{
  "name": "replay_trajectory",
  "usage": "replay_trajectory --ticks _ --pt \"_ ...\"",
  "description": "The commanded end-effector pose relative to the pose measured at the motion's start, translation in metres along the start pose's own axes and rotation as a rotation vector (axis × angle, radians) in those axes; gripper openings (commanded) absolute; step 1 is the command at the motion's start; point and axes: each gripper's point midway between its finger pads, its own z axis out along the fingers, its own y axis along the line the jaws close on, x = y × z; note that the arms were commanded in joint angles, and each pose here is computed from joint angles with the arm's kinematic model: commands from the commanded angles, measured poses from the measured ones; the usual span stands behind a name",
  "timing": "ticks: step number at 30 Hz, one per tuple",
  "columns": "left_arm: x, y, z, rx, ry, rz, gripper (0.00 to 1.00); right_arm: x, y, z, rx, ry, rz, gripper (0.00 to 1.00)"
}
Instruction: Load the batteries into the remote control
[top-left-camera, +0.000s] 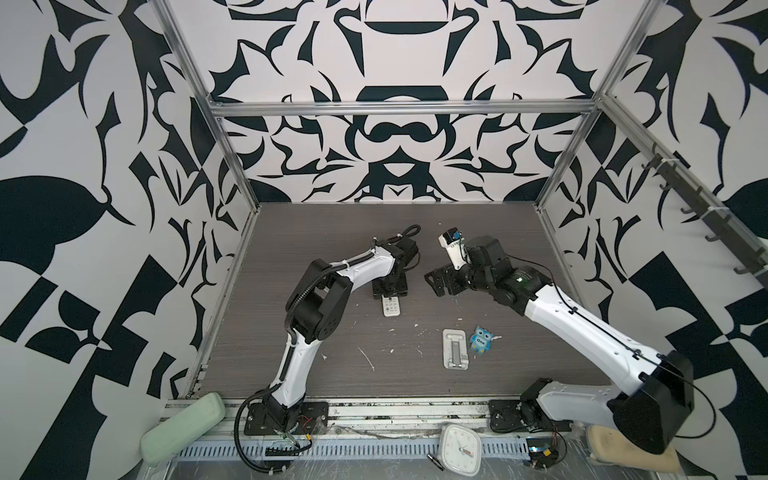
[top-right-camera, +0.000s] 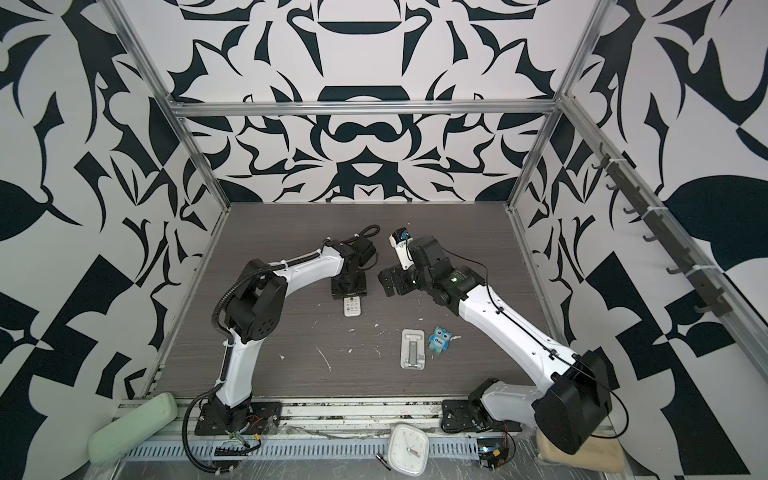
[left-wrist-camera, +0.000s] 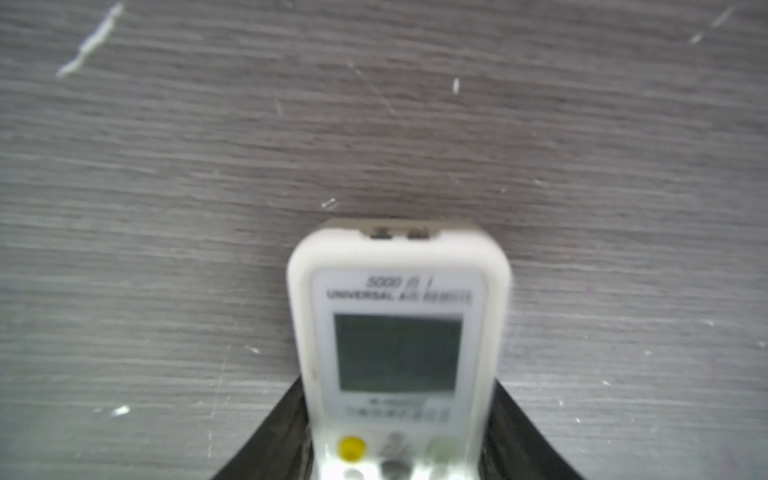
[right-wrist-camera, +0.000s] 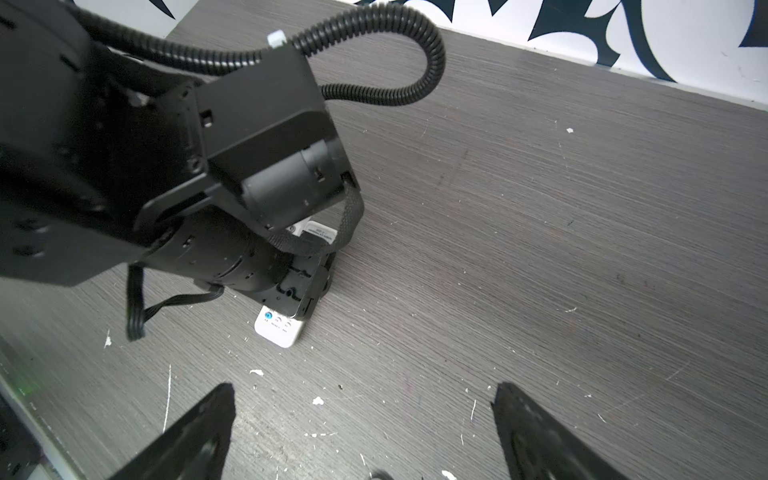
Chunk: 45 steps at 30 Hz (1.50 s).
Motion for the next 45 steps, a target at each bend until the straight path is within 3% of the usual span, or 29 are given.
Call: replay_trajectory --ticks 1,8,10,14,20,26,29,33,37,45 --pt "0.011 0.002 0.000 0.000 0.023 -0.004 0.63 -0.029 0.001 -0.009 0.014 -0.076 -0.029 0.99" --pt "0.002 -0.003 -0.043 0.060 -0.046 -0.001 0.84 -0.033 -0.008 -0.010 0.069 -0.078 -0.026 0.99" --pt "0.003 -0.002 -0.059 0.083 -0.067 0.004 1.00 -0.032 -0.012 -0.011 0.093 -0.077 -0.024 1.00" --pt "0.011 0.007 -0.091 0.153 -0.130 0.015 0.99 -0.034 -0.037 -0.018 0.229 -0.124 -0.014 0.99" --pt "0.018 0.062 -0.141 0.179 -0.315 0.014 0.99 -0.028 -0.089 -0.036 0.426 -0.288 0.086 1.00" --pt "0.022 0.141 -0.185 0.164 -0.583 -0.071 0.99 0.010 -0.149 -0.041 0.613 -0.342 0.274 1.00" --pt "0.026 0.192 -0.199 0.069 -0.675 -0.168 0.99 0.031 -0.179 -0.055 0.752 -0.397 0.324 0.99" --pt "0.028 0.249 -0.199 -0.061 -0.741 -0.285 0.99 0.057 -0.205 -0.051 0.819 -0.391 0.287 0.99" --pt "0.025 0.281 -0.178 -0.167 -0.757 -0.332 0.99 0.084 -0.224 -0.036 0.844 -0.327 0.258 1.00" --pt "0.013 0.302 -0.152 -0.292 -0.796 -0.294 0.99 0.102 -0.240 -0.024 0.840 -0.283 0.229 1.00"
